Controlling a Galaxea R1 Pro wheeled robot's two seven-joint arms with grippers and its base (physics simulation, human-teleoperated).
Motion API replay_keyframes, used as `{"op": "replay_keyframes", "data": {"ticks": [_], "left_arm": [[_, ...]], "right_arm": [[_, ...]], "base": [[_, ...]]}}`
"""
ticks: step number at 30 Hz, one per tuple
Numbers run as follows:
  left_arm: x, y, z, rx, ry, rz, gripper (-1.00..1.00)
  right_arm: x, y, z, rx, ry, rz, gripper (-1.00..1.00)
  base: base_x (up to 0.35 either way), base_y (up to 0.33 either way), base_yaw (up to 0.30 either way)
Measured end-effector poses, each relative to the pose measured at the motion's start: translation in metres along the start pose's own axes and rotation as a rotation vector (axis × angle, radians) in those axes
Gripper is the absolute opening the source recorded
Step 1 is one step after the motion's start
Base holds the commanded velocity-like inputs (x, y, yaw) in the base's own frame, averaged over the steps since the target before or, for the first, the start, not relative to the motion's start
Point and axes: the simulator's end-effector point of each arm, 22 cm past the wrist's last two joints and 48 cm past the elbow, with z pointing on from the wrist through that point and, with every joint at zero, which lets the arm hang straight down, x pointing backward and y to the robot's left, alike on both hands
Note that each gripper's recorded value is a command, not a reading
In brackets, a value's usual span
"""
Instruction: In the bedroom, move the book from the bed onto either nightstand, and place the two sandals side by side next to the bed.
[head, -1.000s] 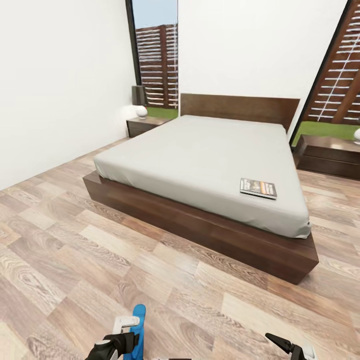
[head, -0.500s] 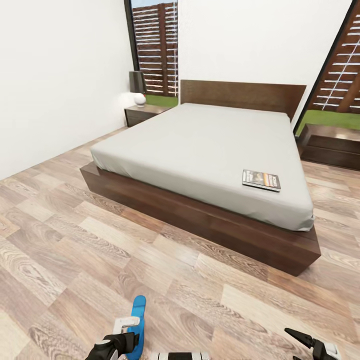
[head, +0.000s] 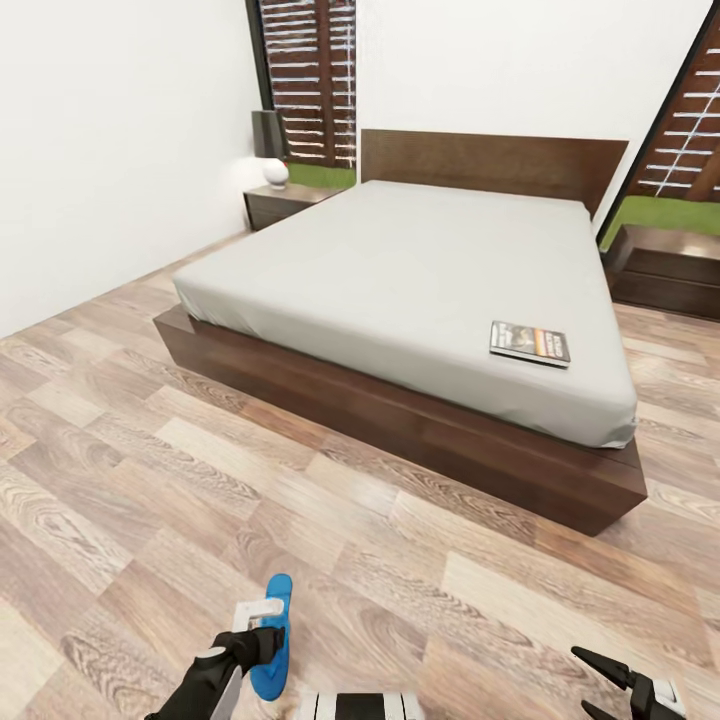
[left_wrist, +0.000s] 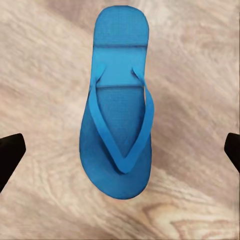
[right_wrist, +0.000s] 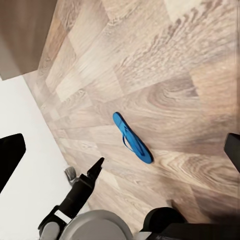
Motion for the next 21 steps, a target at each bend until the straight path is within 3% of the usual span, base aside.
{"op": "replay_keyframes", "data": {"ticks": [3, 7, 13, 21], "left_arm": [[-0.014, -0.001, -0.002, 0.002, 0.0, -0.001, 1.0], [-0.047, -0.005, -0.016, 0.014, 0.051, 0.005, 1.0], [-0.044, -0.007, -0.013, 0.016, 0.077, 0.01, 1.0], [-0.044, -0.019, -0.014, 0.03, 0.077, 0.049, 1.0]], "right_arm": [[0.001, -0.004, 0.001, 0.009, 0.003, 0.007, 1.0], [0.002, -0.008, 0.003, 0.017, 0.009, 0.012, 1.0], [0.003, -0.013, 0.007, 0.029, 0.017, 0.017, 1.0], [0.003, -0.013, 0.006, 0.03, 0.016, 0.015, 1.0]], "base": [[0.0, 0.0, 0.0], [0.0, 0.0, 0.0], [0.0, 0.0, 0.0], [0.0, 0.0, 0.0]]}}
